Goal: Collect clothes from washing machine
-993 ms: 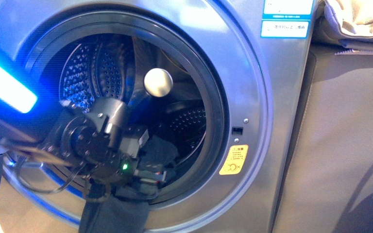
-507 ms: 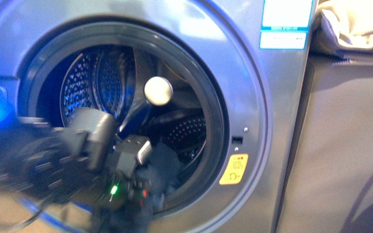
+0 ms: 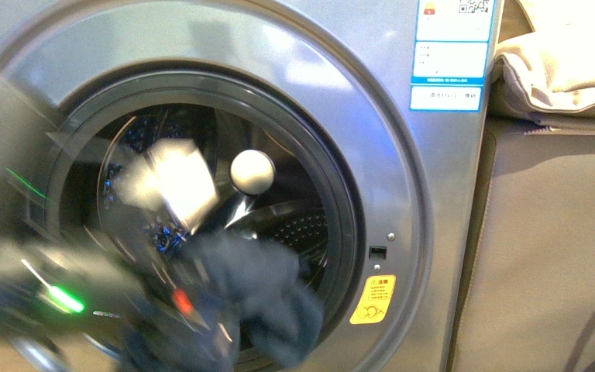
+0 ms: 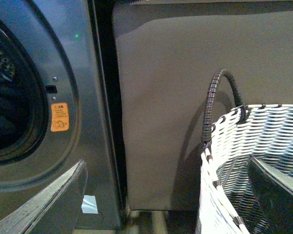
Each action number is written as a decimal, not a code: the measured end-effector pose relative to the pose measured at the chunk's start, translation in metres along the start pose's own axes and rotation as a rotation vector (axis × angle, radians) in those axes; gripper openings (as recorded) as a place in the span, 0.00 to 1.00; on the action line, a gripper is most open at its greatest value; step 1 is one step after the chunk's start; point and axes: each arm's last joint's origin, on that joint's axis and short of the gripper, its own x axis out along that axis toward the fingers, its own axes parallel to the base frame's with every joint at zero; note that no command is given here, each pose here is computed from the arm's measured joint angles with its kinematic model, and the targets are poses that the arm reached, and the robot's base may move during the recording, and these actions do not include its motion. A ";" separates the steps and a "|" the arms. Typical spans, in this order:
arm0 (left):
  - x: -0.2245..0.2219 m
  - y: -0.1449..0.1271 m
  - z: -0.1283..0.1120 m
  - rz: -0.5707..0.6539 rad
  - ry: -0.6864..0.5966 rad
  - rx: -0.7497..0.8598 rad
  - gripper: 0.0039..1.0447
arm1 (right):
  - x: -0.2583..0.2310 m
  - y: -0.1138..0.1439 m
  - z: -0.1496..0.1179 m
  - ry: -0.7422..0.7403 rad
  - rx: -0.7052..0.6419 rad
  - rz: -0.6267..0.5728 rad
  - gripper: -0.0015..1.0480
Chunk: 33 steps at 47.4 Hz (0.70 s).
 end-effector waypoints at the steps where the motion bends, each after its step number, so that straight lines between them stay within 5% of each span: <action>1: -0.008 -0.002 0.008 -0.009 -0.031 0.008 0.15 | 0.000 0.000 0.000 0.000 0.000 0.000 0.93; 14: -0.070 -0.033 0.090 -0.079 -0.307 0.087 0.15 | 0.000 0.000 0.000 0.000 0.000 0.000 0.93; 33: -0.084 -0.057 0.172 -0.128 -0.488 0.158 0.15 | 0.000 0.000 0.000 0.000 0.000 0.000 0.93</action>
